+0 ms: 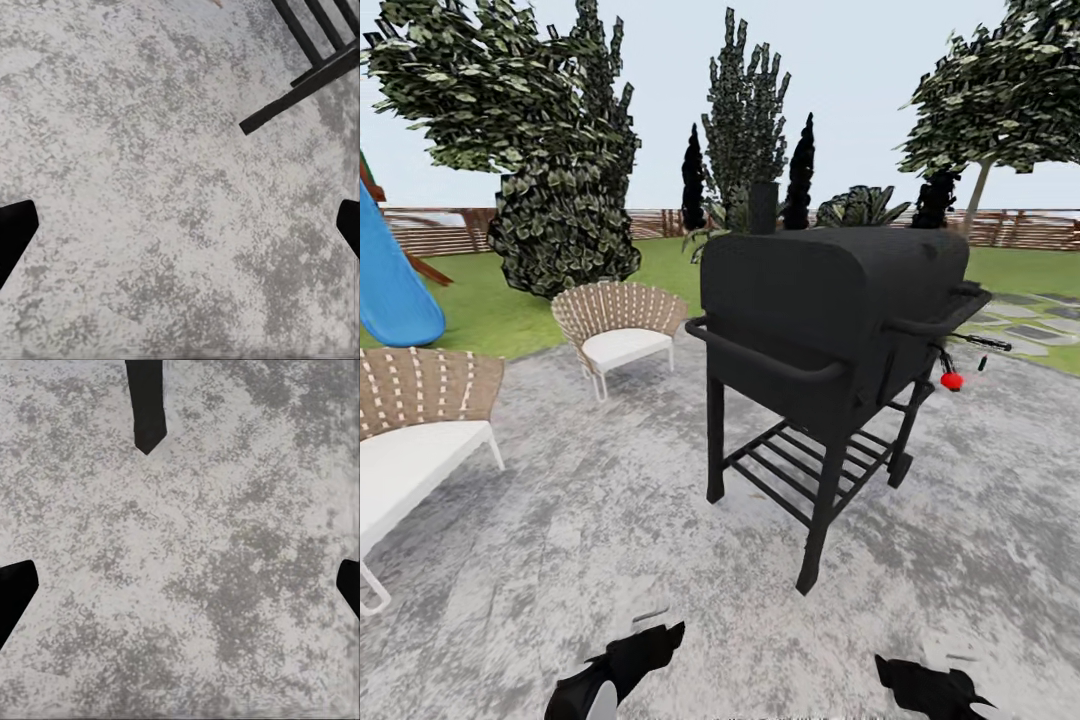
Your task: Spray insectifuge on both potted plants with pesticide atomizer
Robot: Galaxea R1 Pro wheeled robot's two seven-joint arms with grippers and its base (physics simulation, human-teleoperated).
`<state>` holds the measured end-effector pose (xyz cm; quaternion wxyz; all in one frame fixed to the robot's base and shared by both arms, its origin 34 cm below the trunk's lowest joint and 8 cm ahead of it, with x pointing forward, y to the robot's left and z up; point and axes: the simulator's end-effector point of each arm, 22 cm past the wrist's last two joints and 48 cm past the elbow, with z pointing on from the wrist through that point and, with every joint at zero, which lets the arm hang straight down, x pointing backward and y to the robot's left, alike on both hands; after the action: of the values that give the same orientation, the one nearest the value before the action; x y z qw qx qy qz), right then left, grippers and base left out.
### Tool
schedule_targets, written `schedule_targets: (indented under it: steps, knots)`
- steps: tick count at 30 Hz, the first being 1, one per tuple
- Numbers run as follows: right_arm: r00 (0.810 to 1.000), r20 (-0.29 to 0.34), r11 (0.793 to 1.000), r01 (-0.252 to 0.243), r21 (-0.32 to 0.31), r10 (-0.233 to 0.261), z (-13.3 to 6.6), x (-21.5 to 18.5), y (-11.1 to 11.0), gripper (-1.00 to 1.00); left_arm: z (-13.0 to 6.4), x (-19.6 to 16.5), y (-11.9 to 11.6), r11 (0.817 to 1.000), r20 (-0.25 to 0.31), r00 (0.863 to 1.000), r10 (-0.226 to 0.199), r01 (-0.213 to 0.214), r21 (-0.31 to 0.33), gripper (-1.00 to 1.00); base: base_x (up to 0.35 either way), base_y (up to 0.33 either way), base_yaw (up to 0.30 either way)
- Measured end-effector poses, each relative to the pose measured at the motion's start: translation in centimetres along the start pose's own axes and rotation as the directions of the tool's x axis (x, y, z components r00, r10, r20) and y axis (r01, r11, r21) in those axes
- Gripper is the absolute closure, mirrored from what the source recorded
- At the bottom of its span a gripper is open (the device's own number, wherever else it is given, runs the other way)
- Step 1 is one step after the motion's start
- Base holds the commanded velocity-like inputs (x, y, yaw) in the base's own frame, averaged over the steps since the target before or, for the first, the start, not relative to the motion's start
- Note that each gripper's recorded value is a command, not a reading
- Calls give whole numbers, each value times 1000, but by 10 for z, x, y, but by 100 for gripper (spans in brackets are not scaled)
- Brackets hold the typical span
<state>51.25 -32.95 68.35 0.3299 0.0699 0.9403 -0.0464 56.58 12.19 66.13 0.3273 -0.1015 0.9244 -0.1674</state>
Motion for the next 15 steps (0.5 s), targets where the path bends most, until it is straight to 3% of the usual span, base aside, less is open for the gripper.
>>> schedule_targets:
  steps: [6,11,15]
  knots:
    - [1000,-3,999,-28,34,28,0,0,-22,-100,3,27,-38,994,-54,995,89,-85,70,-100,-3,-346,-268]
    - [999,-5,999,-37,38,38,1,1,-24,-100,5,46,-47,990,-91,989,120,-112,89,-100,0,-346,-268]
    - [999,-6,998,-37,41,38,1,1,-26,-100,6,51,-50,989,-102,987,122,-112,98,-100,0,-83,-269]
